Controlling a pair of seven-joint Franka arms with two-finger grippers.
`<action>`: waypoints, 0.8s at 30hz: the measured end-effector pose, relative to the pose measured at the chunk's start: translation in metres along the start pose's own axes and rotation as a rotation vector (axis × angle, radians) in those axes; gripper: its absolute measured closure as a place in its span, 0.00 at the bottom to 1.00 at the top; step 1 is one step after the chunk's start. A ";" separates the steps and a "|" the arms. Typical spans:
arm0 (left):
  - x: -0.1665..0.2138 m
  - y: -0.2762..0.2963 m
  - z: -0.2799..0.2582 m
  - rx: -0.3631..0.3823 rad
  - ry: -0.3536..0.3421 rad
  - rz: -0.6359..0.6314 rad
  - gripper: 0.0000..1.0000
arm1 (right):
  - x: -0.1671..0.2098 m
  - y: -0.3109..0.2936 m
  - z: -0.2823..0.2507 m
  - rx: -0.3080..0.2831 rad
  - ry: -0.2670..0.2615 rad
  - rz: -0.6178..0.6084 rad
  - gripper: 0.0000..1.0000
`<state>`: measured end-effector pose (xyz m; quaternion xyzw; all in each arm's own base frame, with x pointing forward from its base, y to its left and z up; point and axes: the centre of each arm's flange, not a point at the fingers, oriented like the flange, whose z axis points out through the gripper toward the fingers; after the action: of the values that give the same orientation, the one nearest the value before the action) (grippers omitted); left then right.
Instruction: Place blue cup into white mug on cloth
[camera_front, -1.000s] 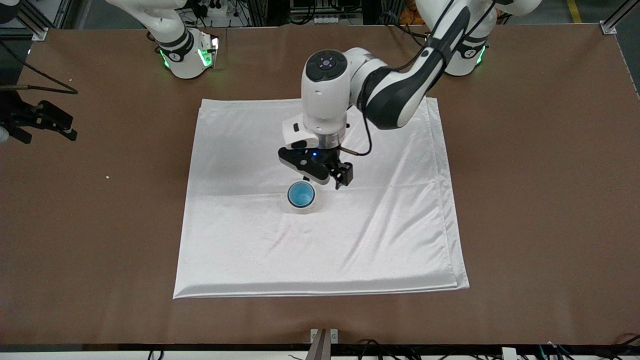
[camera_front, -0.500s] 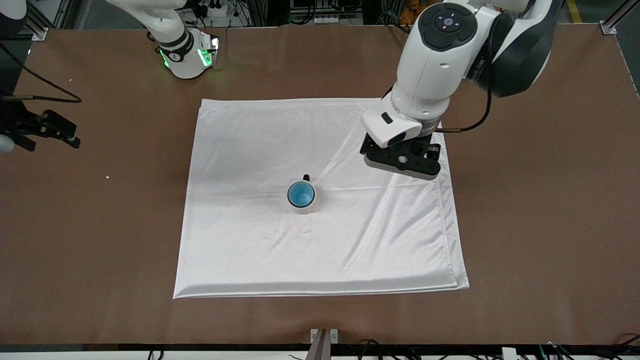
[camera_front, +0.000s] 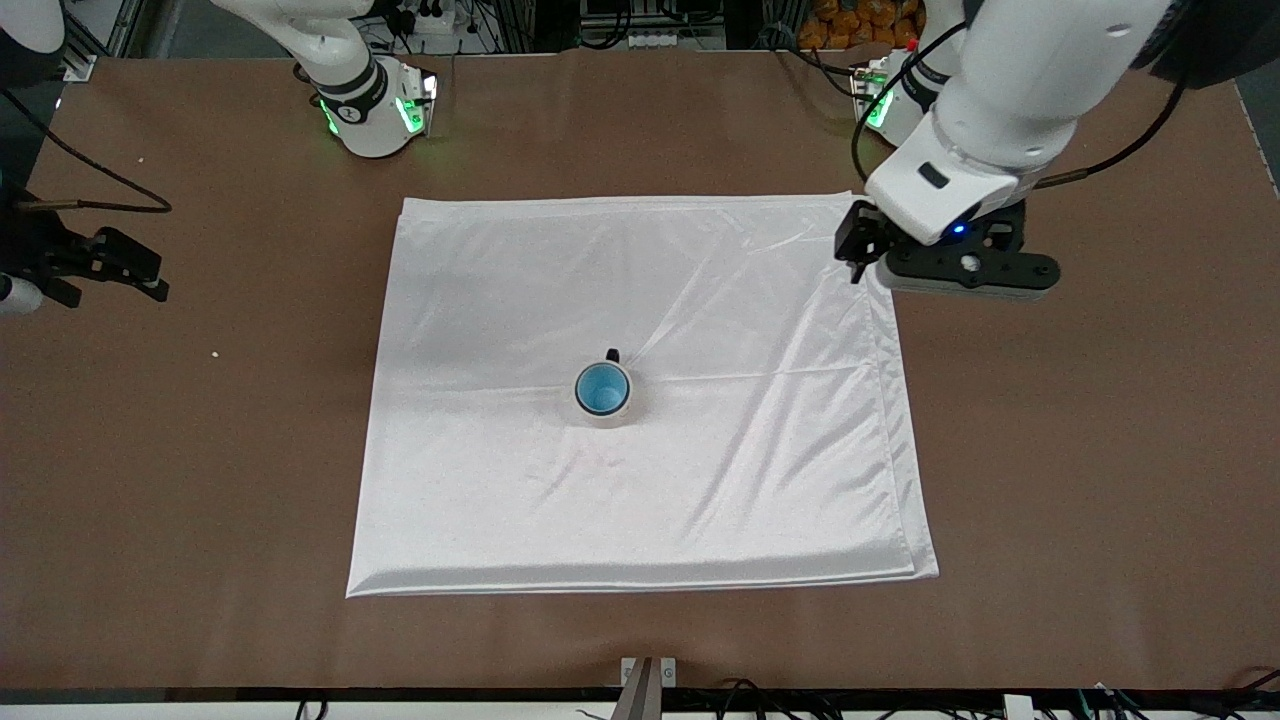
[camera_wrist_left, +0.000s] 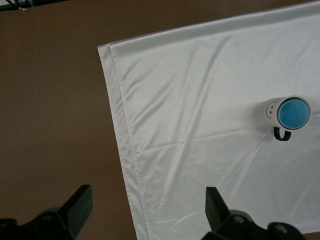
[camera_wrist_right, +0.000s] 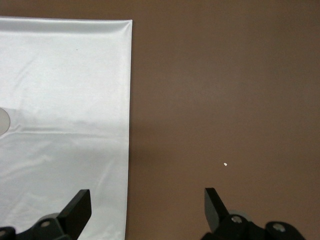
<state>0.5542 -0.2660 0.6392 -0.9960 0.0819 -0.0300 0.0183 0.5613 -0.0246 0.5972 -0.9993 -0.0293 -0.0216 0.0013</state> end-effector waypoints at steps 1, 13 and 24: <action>-0.003 -0.010 -0.005 0.002 -0.006 0.001 0.00 | 0.001 0.000 0.001 0.000 0.001 0.000 0.00; -0.038 -0.057 -0.048 0.028 -0.057 -0.043 0.00 | 0.003 0.003 0.016 0.000 -0.001 0.009 0.00; -0.040 -0.101 -0.049 -0.012 -0.082 -0.098 0.00 | 0.001 0.004 0.018 0.002 -0.023 0.045 0.00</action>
<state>0.5285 -0.1616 0.6896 -0.9993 0.0326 0.0103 0.0141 0.5631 -0.0284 0.5789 -0.9999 -0.0068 -0.0099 0.0025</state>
